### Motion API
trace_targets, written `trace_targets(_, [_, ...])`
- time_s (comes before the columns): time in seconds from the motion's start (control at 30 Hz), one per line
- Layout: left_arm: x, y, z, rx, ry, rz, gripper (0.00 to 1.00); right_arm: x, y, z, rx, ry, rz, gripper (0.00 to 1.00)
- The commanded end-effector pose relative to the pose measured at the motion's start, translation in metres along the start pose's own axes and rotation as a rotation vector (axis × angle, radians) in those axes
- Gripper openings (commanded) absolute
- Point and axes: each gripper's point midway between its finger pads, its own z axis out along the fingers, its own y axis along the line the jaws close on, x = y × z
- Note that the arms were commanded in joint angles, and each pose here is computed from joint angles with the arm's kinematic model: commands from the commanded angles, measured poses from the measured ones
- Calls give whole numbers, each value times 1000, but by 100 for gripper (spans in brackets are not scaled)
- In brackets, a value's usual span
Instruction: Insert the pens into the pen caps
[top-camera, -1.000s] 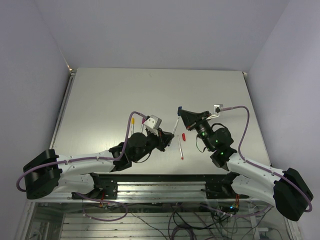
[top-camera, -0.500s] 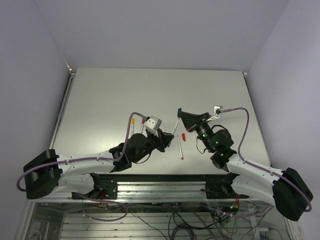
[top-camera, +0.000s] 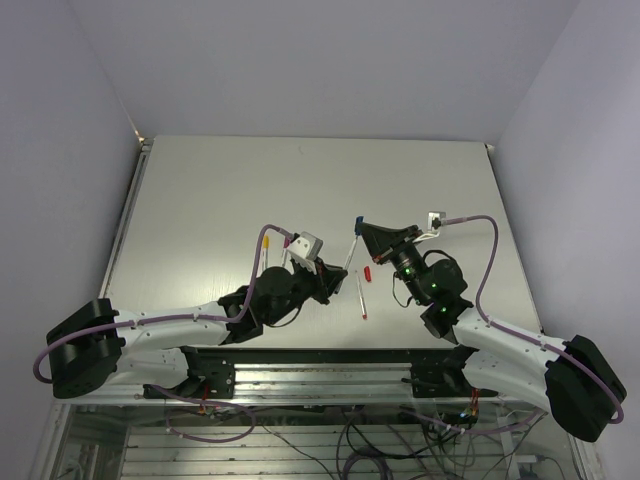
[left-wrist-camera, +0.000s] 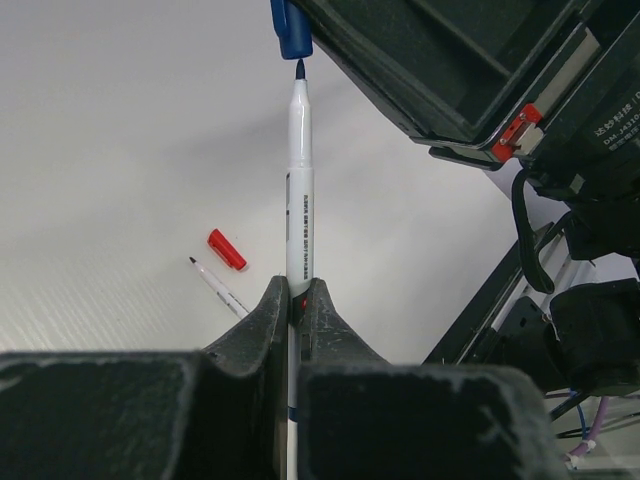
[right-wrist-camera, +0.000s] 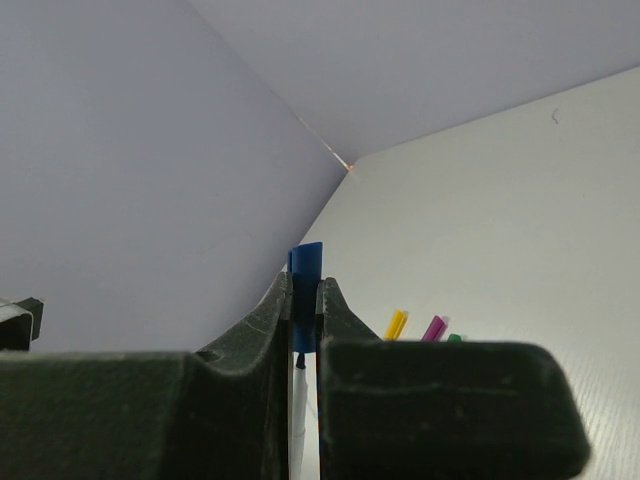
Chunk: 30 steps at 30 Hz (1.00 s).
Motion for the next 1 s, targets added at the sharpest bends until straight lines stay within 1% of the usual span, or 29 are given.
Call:
trace_targets(0.0, [-5, -1, -1, 10, -24, -3, 7, -13, 4, 2, -10, -48, -12, 0])
trace_targets(0.33, [-7, 0, 0, 4, -38, -15, 7, -10, 6, 1, -25, -36, -1, 0])
trace_targets(0.6, [-11, -1, 2, 1, -58, -31, 7, 5, 7, -3, -55, 4, 56, 0])
trace_targets(0.77, [-18, 0, 0, -6, -90, -46, 7, 20, -2, -10, -49, 36, 94, 0])
trace_targets(0.97, [-23, 6, -3, -35, -114, -56, 7, 24, -2, -14, -56, 46, 106, 0])
